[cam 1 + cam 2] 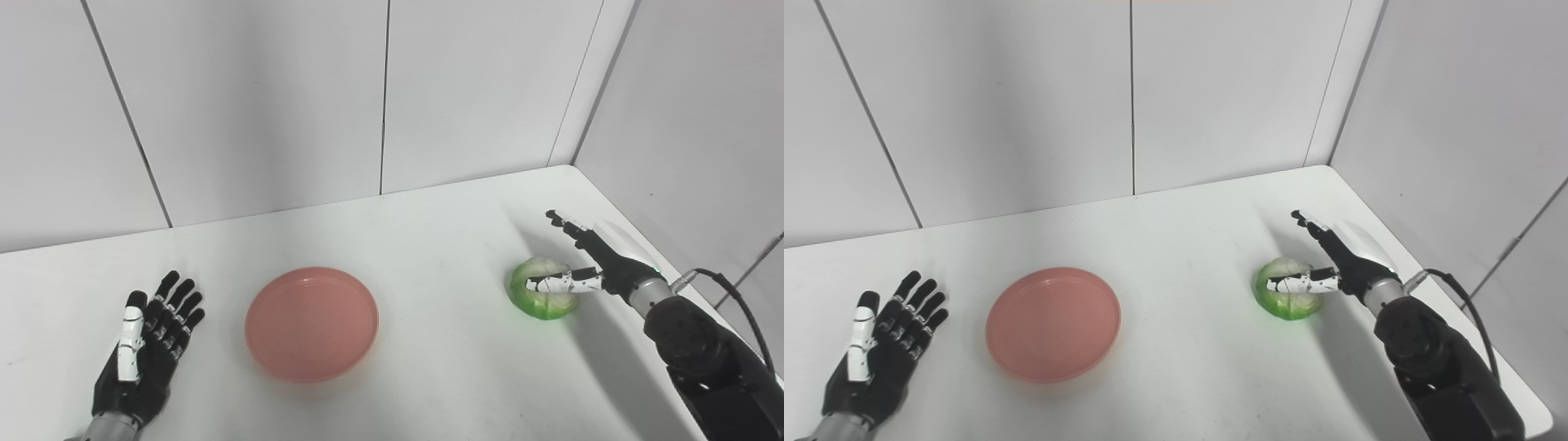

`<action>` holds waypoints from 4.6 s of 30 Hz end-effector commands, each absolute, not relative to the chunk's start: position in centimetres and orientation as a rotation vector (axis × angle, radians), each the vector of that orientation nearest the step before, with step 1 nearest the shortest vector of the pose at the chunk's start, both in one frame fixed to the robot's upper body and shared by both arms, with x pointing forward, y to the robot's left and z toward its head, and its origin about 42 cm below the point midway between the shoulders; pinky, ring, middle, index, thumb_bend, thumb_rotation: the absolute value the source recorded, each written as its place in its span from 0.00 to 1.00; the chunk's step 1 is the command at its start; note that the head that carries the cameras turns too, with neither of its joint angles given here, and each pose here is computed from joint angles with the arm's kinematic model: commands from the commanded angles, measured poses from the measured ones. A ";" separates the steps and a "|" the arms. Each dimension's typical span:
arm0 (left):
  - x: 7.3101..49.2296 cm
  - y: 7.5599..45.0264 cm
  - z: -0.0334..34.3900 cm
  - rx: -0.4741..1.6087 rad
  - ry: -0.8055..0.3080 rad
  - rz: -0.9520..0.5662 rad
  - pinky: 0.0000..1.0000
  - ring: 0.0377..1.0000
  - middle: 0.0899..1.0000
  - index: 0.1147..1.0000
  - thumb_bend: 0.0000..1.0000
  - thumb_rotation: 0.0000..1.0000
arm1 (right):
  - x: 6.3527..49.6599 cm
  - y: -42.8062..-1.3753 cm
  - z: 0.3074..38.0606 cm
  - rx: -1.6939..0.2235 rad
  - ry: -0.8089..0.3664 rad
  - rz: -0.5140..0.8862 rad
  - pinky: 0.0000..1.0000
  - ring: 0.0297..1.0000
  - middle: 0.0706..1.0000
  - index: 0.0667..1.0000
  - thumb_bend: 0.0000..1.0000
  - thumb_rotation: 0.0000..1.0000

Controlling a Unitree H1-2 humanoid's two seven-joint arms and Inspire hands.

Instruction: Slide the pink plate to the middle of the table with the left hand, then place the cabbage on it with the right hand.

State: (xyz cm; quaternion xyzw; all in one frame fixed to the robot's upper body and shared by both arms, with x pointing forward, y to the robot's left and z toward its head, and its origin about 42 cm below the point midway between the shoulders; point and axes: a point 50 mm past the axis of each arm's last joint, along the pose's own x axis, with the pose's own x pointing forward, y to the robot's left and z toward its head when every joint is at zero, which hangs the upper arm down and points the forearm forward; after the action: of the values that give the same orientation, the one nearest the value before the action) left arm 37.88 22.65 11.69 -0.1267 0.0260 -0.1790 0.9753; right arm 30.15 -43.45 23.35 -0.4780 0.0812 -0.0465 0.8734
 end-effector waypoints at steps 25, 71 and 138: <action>37.2 23.7 10.1 -0.243 0.141 -0.353 0.99 0.98 0.98 0.97 0.65 0.99 | 30.8 -44.4 24.8 -1.072 0.180 -0.063 0.82 0.90 0.92 0.93 1.00 0.53; 37.0 23.5 10.5 -0.239 0.145 -0.361 0.99 0.98 0.99 0.97 0.67 0.99 | 32.3 -43.8 24.0 -1.064 0.244 -0.037 0.75 0.77 0.77 0.78 0.94 0.12; 37.8 14.4 9.5 -0.165 0.190 -0.334 1.00 0.99 0.99 1.00 0.62 1.00 | 42.7 -20.5 31.4 -1.045 -0.363 0.465 0.36 0.39 0.40 0.50 0.52 0.00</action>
State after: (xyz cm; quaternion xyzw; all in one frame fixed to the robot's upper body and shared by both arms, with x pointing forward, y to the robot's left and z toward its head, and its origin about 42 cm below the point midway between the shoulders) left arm 38.84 15.64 11.99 -0.0880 0.0304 -0.1524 0.9839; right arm 42.33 -21.62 28.85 -0.4886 -0.1302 0.2229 0.8335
